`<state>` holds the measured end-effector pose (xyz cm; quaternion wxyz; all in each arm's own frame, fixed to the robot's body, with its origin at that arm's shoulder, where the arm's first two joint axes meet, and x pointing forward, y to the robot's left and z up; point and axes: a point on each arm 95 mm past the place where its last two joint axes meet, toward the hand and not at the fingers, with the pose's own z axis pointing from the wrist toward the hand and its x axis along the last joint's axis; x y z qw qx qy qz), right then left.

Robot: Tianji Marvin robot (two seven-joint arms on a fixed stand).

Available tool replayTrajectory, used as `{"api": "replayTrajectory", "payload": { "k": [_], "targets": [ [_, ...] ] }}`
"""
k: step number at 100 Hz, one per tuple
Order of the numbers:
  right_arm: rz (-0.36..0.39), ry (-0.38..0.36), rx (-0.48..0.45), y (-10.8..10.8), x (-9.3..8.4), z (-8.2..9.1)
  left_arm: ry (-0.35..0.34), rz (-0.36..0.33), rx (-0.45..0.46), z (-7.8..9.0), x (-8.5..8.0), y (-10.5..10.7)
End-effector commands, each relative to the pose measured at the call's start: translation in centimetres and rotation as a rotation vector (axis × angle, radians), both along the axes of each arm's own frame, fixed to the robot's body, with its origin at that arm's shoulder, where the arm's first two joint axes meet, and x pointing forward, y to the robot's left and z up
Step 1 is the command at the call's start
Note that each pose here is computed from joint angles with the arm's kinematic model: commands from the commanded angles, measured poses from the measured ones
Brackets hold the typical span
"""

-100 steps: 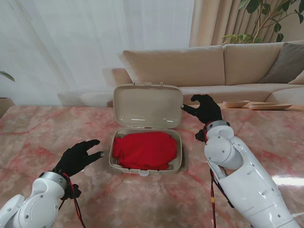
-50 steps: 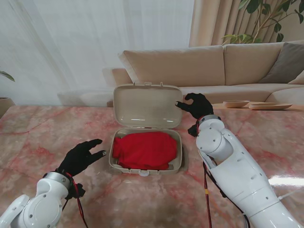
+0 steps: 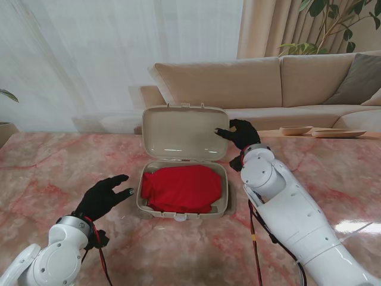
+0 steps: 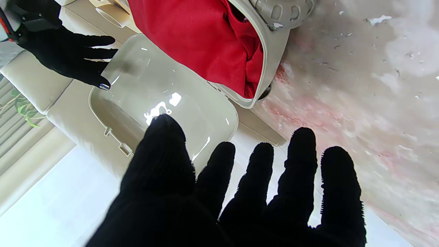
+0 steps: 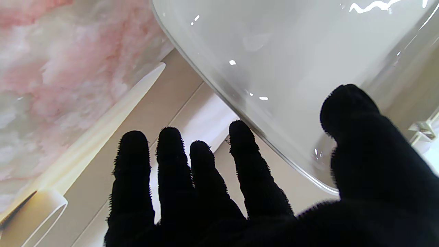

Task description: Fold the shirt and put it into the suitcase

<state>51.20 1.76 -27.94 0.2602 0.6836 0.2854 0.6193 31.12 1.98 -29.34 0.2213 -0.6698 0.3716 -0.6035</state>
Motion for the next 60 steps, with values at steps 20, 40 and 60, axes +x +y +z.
{"api": "replayTrajectory", "payload": {
  "k": [20, 40, 60],
  "targets": [
    [0.012, 0.020, 0.046, 0.70, 0.26, -0.59, 0.019, 0.035, -0.020, -1.00, -0.47, 0.05],
    [0.013, 0.013, 0.074, 0.79, 0.24, -0.61, 0.013, 0.046, -0.018, -1.07, -0.49, 0.08],
    [0.019, 0.015, 0.084, 0.63, 0.10, -0.60, 0.002, 0.059, -0.012, -1.08, -0.46, 0.16]
  ]
}}
